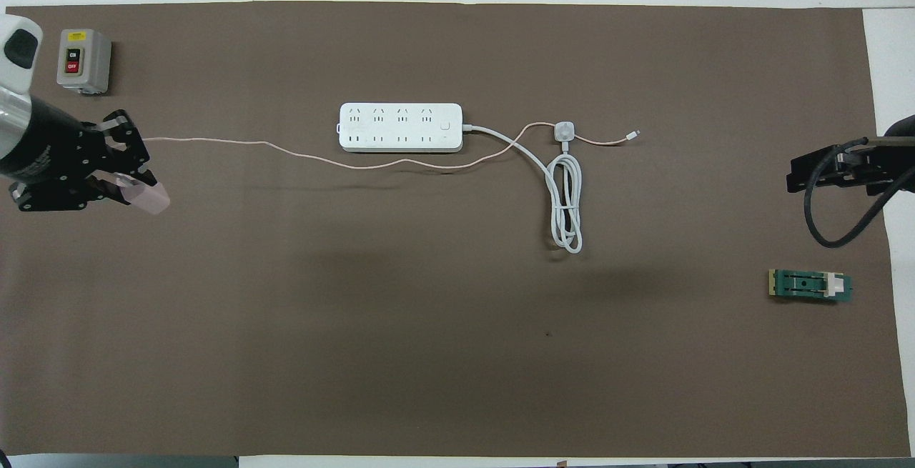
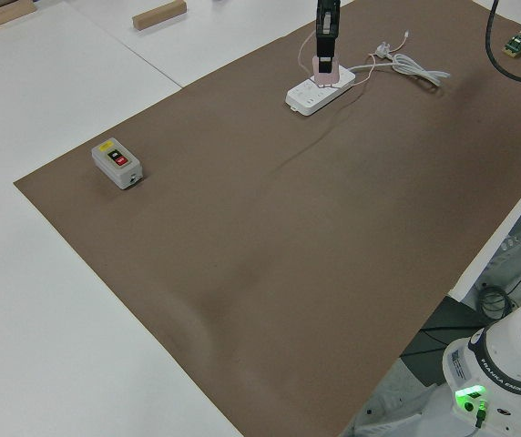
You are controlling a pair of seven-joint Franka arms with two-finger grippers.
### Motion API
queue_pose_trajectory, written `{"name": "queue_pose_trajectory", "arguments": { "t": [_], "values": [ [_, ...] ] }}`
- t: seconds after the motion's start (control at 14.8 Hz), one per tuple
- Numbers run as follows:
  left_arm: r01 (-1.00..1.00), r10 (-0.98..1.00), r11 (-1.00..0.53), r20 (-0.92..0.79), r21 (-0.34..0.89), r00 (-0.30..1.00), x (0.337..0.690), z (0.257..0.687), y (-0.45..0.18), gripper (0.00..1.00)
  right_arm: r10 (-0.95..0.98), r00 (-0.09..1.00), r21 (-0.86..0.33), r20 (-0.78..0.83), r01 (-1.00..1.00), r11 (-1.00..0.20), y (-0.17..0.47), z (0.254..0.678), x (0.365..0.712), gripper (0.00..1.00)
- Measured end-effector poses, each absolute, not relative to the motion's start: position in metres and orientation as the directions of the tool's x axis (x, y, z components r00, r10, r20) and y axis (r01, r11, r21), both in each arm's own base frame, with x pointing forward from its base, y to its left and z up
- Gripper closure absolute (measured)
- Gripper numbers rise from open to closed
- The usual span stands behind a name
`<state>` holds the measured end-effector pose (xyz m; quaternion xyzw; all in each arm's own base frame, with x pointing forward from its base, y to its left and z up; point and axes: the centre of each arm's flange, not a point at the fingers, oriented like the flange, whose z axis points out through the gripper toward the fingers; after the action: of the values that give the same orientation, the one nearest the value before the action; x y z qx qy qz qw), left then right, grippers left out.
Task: Plug charger into power strip
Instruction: 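Move the held charger with the left gripper to the power strip socket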
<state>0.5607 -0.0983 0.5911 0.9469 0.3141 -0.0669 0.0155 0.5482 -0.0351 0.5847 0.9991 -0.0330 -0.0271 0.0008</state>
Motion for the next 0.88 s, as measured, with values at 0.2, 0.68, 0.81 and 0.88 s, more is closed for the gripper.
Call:
{"name": "queue_pose_trajectory", "arguments": {
  "t": [0.2, 0.68, 0.81, 0.88],
  "values": [
    [0.726, 0.723, -0.687, -0.098, -0.004, 0.684, 0.569, 0.578, -0.147, 0.68, -0.067, 0.997, 0.003, -0.044, -0.067, -0.998, -0.039, 0.590, 0.548, 0.00],
    [0.930, 0.927, -0.368, -0.068, 0.021, 0.369, 0.592, 0.545, -0.186, 0.68, -0.064, 0.997, 0.002, -0.051, -0.064, -0.998, -0.037, 0.594, 0.547, 0.00],
    [0.946, 0.944, -0.325, -0.065, -0.005, 0.324, 0.598, 0.528, -0.189, 0.68, -0.065, 0.996, 0.002, -0.053, -0.065, -0.998, -0.038, 0.594, 0.547, 0.00],
    [0.954, 0.953, -0.299, -0.061, -0.015, 0.298, 0.602, 0.517, -0.193, 0.68, -0.065, 0.997, 0.002, -0.053, -0.065, -0.998, -0.038, 0.594, 0.547, 0.00]
  ]
}}
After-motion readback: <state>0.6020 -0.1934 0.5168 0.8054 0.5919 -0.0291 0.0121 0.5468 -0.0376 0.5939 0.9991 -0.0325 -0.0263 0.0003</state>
